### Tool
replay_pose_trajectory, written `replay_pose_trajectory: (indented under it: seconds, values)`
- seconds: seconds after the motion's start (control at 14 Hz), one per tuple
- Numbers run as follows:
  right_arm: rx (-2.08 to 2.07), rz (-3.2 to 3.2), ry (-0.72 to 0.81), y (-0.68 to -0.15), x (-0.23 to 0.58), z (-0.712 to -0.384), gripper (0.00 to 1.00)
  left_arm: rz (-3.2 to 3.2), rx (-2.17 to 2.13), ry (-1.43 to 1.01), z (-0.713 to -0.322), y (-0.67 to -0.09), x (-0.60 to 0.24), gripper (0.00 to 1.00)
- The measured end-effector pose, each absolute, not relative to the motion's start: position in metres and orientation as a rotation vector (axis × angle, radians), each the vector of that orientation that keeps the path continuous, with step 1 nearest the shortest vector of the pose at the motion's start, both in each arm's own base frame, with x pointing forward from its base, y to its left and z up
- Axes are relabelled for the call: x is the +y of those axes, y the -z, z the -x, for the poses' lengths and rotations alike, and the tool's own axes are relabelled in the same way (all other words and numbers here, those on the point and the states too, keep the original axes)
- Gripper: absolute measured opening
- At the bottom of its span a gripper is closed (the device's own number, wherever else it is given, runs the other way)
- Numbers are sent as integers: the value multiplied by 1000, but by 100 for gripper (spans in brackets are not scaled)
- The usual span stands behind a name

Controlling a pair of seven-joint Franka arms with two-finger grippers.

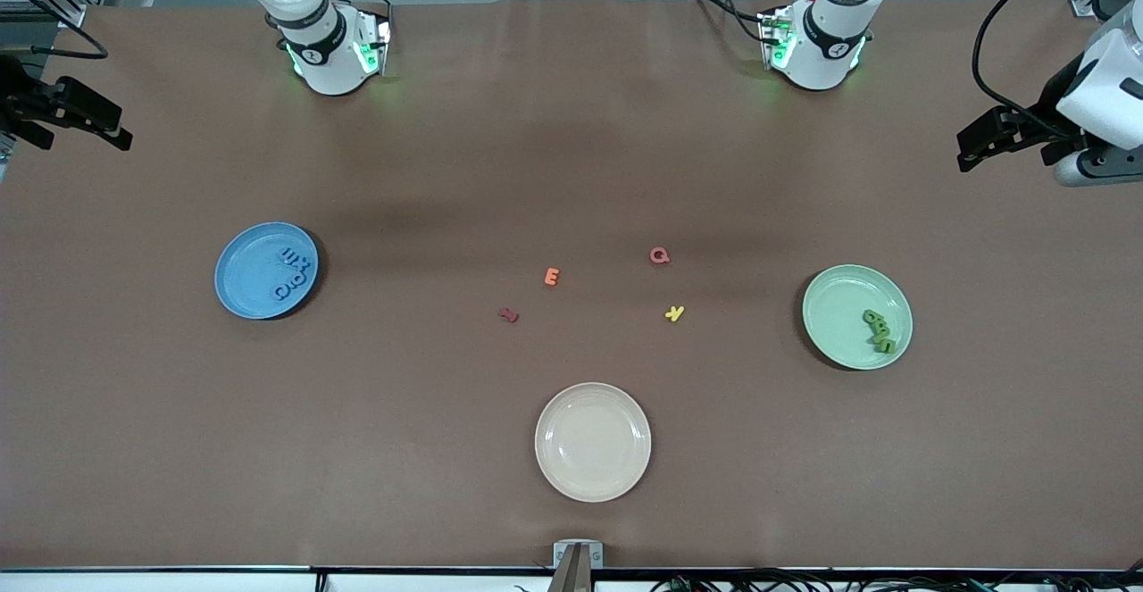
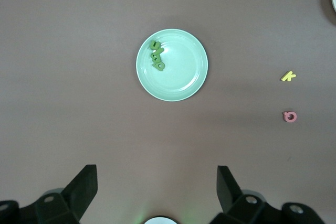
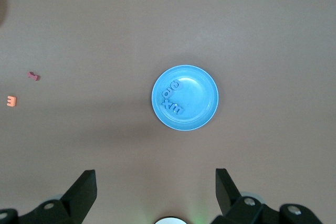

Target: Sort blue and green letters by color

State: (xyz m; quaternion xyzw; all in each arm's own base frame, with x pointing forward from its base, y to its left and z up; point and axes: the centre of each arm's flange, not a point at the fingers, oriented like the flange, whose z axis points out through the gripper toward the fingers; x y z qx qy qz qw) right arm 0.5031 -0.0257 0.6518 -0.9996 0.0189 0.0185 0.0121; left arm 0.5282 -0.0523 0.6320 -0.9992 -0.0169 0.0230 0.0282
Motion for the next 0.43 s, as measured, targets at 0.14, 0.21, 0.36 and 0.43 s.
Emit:
replay_pose_trajectory:
  seconds: [0.14, 0.21, 0.36, 0.43]
  values:
    - [59, 3116, -58, -652, -26, -503, 100, 3084, -45, -67, -528, -633, -55, 100]
    - [59, 3116, -58, -652, -26, -503, 100, 3084, -38, -63, -527, -634, -57, 100]
    - [59, 3116, -58, -652, -26, -503, 100, 3087, -31, -36, -528, -640, -60, 100]
    - [59, 3116, -59, -652, -26, -503, 100, 3088, -30, -19, -528, -645, -60, 100]
